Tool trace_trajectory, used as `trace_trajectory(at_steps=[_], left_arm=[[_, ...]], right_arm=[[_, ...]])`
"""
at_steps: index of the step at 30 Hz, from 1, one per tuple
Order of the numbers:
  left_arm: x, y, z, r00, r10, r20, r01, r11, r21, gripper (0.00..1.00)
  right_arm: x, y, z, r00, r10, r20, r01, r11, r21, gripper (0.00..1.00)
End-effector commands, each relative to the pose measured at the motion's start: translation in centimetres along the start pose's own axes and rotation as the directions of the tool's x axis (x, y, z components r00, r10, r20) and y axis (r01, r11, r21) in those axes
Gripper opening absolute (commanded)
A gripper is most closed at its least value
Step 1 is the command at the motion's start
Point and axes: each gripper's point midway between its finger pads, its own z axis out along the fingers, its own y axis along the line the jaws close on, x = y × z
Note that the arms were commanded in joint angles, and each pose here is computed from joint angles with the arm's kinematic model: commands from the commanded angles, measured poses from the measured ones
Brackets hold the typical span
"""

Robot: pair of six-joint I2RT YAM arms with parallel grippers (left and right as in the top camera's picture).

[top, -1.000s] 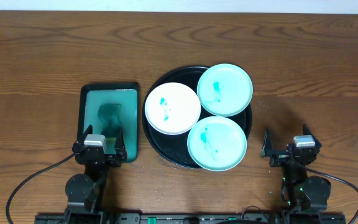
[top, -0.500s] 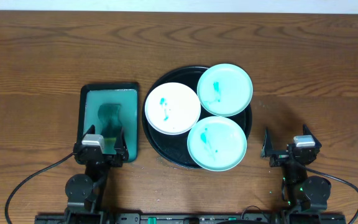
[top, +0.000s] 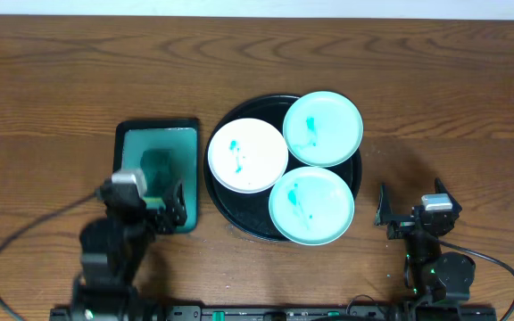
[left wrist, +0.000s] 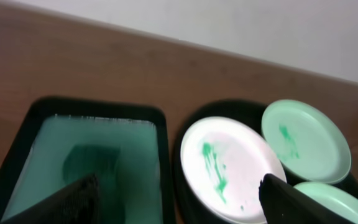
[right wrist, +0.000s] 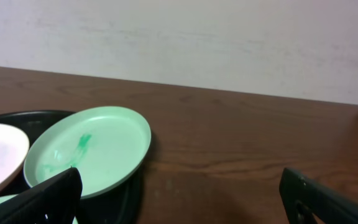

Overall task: Clean dirty plates on tray and stack at the side
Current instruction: 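Raise the left arm over the water tray and the right arm toward the plates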

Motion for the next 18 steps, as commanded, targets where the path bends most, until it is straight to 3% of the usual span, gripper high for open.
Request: trace_trajectory(at_steps=[1,5,11,18], left_arm=[[-3.0,-0.9,0.8,0.992,-0.029,-0.127,0.026,0.999,-0.026,0.82],[-4.1,-1.0,1.6,0.931,-0.085,-0.355,0.051,0.993,-0.103,0.82],[-3.5,-0.9,1.5,0.736,-0.19,-0.649,0.053,0.973,-0.225,0.82],[-1.1,-0.1,2.0,0.613,-0.261,-0.746,0.052,0.955,-0.292,0.82]], right_arm=[[0.0,0.1,0.0,1.0,-0.014,0.0,0.014,1.0,-0.003,0.99],[0.0,0.1,0.0,1.0,-0.014,0.0,0.014,1.0,-0.003,0.99],[0.0,0.1,0.0,1.0,-0.014,0.0,0.014,1.0,-0.003,0.99],[0.0,0.2,0.0,1.0,-0.014,0.0,0.014,1.0,-0.004,0.99]])
